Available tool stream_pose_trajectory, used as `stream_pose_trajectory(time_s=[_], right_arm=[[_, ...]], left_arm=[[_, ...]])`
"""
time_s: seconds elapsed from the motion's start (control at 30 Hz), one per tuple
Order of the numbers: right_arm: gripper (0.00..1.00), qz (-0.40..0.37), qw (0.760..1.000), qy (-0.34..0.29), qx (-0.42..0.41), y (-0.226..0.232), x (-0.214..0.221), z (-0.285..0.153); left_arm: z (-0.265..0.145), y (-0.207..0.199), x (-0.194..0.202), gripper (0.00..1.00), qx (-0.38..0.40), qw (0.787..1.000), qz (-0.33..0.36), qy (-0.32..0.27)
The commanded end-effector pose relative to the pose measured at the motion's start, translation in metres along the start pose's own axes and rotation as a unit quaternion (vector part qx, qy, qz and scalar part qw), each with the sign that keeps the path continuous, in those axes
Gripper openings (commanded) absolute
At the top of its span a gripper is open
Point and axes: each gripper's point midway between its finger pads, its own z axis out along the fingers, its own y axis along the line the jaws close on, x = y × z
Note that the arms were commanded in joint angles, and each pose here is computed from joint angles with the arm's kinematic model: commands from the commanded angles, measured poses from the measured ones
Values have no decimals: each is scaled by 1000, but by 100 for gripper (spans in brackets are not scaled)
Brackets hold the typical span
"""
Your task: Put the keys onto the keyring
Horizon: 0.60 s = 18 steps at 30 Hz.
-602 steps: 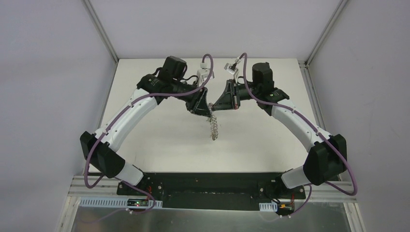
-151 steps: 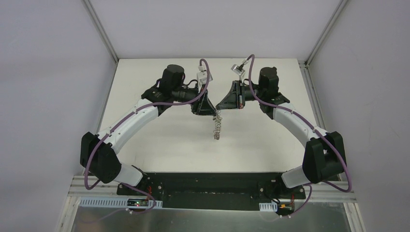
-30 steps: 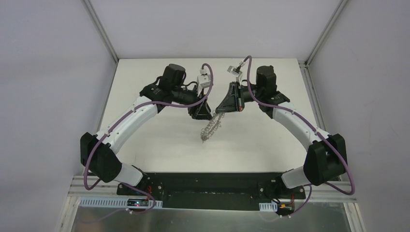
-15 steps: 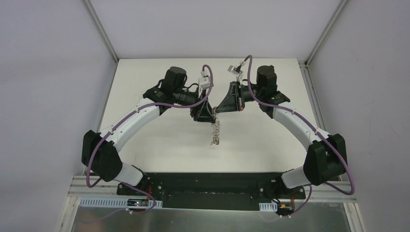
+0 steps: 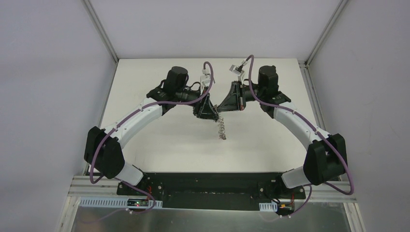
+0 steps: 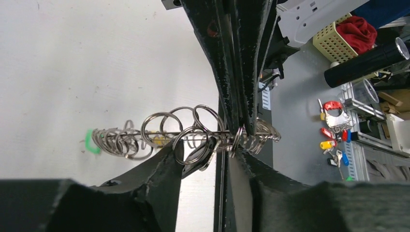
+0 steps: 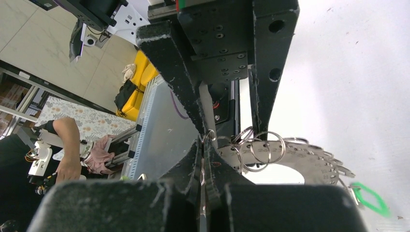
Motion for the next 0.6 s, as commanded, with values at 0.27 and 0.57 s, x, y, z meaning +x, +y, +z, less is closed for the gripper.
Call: stream_pose_trajectory(time_s=[0.27,0.57], right_arm=[[0,-29,1000,-5,-7,5,-4,-5],[0,-34,999,-6,17,-5,-3,-7]], left_arm=[[-6,-11,-3,5,14,1000,5,7],[-22,-20,3,0,-10,998,14,54]])
